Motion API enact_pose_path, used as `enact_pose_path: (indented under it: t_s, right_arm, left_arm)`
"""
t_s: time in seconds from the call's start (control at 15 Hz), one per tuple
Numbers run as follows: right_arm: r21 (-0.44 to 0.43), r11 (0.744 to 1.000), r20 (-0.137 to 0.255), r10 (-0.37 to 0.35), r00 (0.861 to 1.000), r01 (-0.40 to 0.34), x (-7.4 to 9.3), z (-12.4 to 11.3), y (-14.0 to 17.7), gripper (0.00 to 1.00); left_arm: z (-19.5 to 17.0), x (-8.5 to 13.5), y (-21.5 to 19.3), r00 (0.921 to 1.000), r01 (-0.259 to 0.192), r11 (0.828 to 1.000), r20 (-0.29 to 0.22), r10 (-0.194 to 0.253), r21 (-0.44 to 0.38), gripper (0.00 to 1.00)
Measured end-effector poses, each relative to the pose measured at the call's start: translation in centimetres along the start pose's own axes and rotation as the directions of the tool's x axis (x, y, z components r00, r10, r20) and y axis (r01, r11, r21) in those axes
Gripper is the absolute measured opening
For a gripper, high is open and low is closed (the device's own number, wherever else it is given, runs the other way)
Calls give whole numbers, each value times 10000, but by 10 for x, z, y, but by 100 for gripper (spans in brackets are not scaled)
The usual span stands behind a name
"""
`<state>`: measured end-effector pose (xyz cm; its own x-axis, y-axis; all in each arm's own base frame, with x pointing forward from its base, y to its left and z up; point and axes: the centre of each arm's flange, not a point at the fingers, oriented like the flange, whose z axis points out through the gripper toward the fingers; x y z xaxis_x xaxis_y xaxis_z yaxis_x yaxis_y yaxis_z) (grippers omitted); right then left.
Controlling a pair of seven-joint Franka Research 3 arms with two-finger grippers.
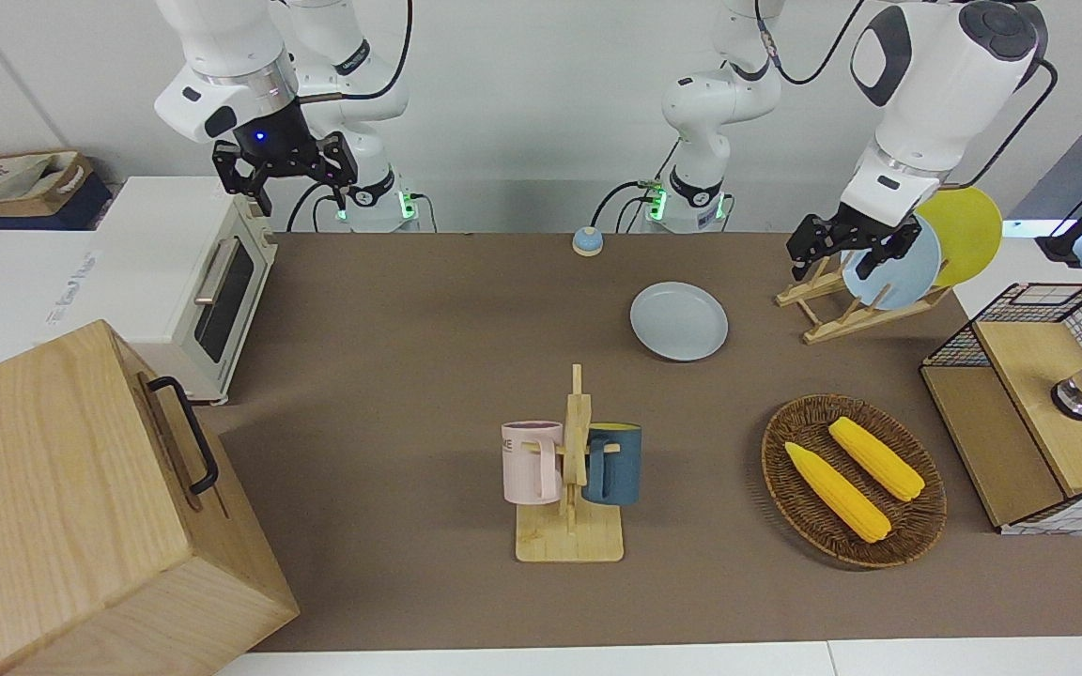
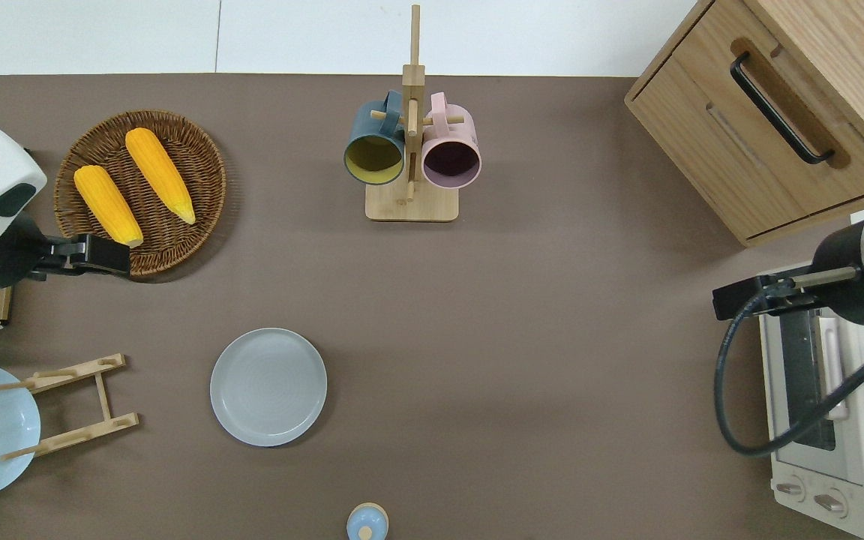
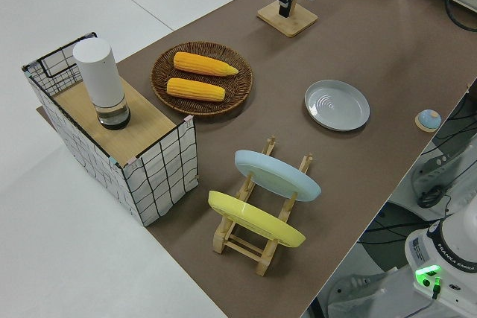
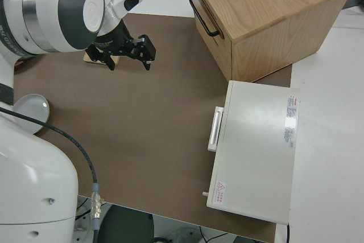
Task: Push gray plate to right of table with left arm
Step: 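Move the left gripper toward the gray plate's near edge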
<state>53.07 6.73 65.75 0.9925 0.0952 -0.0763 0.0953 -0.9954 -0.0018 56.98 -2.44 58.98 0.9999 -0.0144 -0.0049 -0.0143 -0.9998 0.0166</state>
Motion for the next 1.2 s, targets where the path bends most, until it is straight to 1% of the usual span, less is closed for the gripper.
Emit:
enact_pose_path:
  t_s: [0.07,0.2,0.47,0.73,0.8,1.0,1.07,1.13,1.2]
  right_arm:
    - [0,10000,0,0,10000,0,0,0,0,99]
    - [0,10000,0,0,10000,0,0,0,0,99]
    - [0,10000,0,0,10000,0,0,0,0,99]
    - [0,10000,0,0,10000,0,0,0,0,99]
    - [0,10000,0,0,10000,0,0,0,0,99]
    - [0,10000,0,0,10000,0,0,0,0,99]
    - [0,10000,0,0,10000,0,0,0,0,99]
    - [0,10000,0,0,10000,0,0,0,0,99]
    - [0,10000,0,0,10000,0,0,0,0,99]
  left_arm:
    - [0,0,1,10000,-21,10000,1,21,-1,100]
    - [2,-3,6,9997,125,9999,218,-126,9,100]
    - [11,-8,9,9984,188,9998,538,-191,54,99]
    - [25,-24,11,9962,189,9996,849,-205,201,100]
    - [29,-27,11,9963,192,9995,835,-211,232,100]
    - [52,-41,13,9983,264,9994,522,-275,227,100]
    - [71,-52,13,9986,287,9995,429,-293,146,100]
    - [87,-63,12,9985,238,9996,491,-243,122,100]
    - [95,-68,12,9985,189,9997,507,-195,123,100]
